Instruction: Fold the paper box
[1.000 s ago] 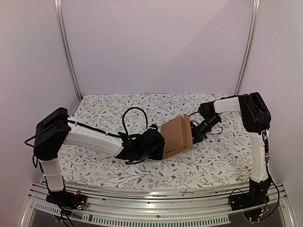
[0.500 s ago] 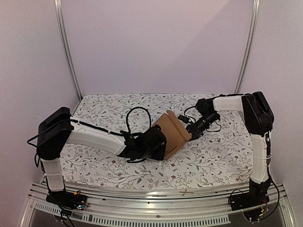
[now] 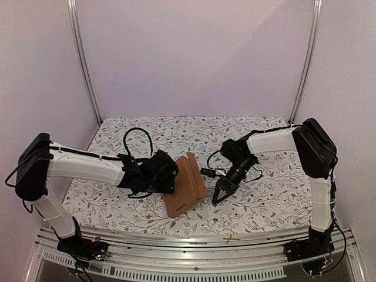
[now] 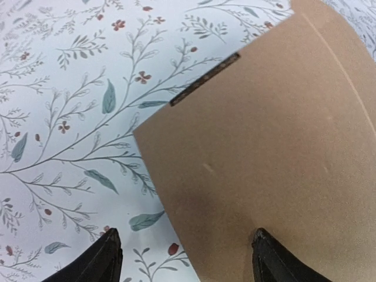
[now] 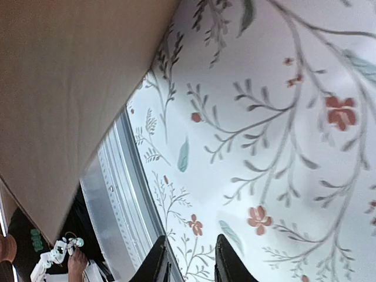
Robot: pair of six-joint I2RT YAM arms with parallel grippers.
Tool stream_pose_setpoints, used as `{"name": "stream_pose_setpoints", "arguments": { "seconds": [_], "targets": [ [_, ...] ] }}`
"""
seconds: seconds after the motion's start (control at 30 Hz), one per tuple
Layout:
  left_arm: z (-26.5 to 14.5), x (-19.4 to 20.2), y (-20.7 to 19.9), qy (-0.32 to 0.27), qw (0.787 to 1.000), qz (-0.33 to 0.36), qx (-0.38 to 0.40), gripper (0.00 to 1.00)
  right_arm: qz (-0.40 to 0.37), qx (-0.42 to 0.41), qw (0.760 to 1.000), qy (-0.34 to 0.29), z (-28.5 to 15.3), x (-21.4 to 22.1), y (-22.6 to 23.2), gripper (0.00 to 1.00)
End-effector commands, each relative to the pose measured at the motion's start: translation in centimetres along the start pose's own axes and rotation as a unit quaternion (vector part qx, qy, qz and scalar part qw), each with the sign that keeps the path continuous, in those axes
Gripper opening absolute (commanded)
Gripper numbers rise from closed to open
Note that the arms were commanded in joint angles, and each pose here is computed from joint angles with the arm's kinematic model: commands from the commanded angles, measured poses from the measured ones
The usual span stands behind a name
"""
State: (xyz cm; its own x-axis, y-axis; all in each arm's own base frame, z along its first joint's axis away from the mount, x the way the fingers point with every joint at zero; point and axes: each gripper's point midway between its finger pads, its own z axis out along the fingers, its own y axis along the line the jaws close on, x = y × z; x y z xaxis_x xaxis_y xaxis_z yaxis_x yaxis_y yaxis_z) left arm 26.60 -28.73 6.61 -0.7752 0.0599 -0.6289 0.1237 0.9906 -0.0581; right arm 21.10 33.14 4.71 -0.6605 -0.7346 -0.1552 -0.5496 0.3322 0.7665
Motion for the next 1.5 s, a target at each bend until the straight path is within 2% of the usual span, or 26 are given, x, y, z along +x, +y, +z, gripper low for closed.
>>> {"name": "stream_pose_setpoints", "arguments": {
  "seconds": [0.0, 0.1, 0.17, 0.33, 0.47, 0.67, 0.77, 0.93, 1.1, 1.17, 1.27, 1.37, 1.43, 1.47],
  "targets": [
    [0.9, 0.2, 4.3, 0.035, 0.997, -0.045, -0.052, 0.76, -0.029, -0.001, 0.999, 0.033, 0.0, 2.2, 2.8, 0.26],
    [0.5, 0.6, 5.6, 0.056, 0.994, -0.048, -0.074, 0.76, -0.029, 0.02, 0.997, 0.07, -0.9, 4.8, 2.9, 0.3],
    [-0.1, 1.4, 5.1, 0.074, 0.994, -0.06, -0.053, 0.75, -0.038, 0.04, 0.995, 0.083, -2.3, 6.2, 2.4, 0.32],
    [-0.9, 2.3, 2.2, 0.089, 0.992, -0.081, 0.03, 0.76, -0.056, 0.085, 0.994, 0.037, -7.0, 5.4, 1.2, 0.36],
    [-0.5, 2.4, 2.2, 0.103, 0.992, -0.069, 0.011, 0.76, -0.103, 0.135, 0.985, -0.039, -10.5, 2.3, 0.6, 0.38],
    [2.5, 2.6, 1.0, 0.154, 0.988, -0.001, -0.024, 0.74, -0.155, 0.251, 0.934, -0.202, -18.3, -2.3, 1.2, 0.49],
    [4.2, 2.1, -0.8, 0.163, 0.986, 0.037, -0.013, 0.7, -0.157, 0.258, 0.923, -0.237, -20.3, -2.9, 1.8, 0.55],
    [6.3, -1.4, -6.1, 0.114, 0.985, 0.121, 0.052, 0.61, -0.14, 0.246, 0.924, -0.257, -21.4, -1.8, 1.5, 0.59],
    [7.6, -4.9, -14.9, 0.044, 0.95, 0.238, 0.199, 0.52, -0.169, 0.245, 0.921, -0.251, -21.2, -0.4, 2.2, 0.6],
    [7.0, -7.5, -17.0, 0.006, 0.944, 0.258, 0.206, 0.53, -0.177, 0.259, 0.919, -0.239, -21.2, 0.2, 1.8, 0.61],
    [3.9, -11.9, -17.5, -0.059, 0.95, 0.254, 0.174, 0.57, -0.186, 0.275, 0.92, -0.207, -20.7, 0.8, 0.7, 0.62],
    [-1.0, -14.8, -15.9, -0.128, 0.961, 0.213, 0.12, 0.61, -0.175, 0.289, 0.924, -0.178, -20.4, 0.5, -1.5, 0.62],
    [-2.8, -13.7, -14.3, -0.123, 0.972, 0.173, 0.101, 0.64, -0.15, 0.299, 0.927, -0.171, -20.5, -0.1, -3.1, 0.61],
    [-3.0, -12.6, -12.8, -0.102, 0.982, 0.138, 0.085, 0.64, -0.137, 0.302, 0.928, -0.171, -20.7, -0.5, -3.8, 0.6]
  ]
}}
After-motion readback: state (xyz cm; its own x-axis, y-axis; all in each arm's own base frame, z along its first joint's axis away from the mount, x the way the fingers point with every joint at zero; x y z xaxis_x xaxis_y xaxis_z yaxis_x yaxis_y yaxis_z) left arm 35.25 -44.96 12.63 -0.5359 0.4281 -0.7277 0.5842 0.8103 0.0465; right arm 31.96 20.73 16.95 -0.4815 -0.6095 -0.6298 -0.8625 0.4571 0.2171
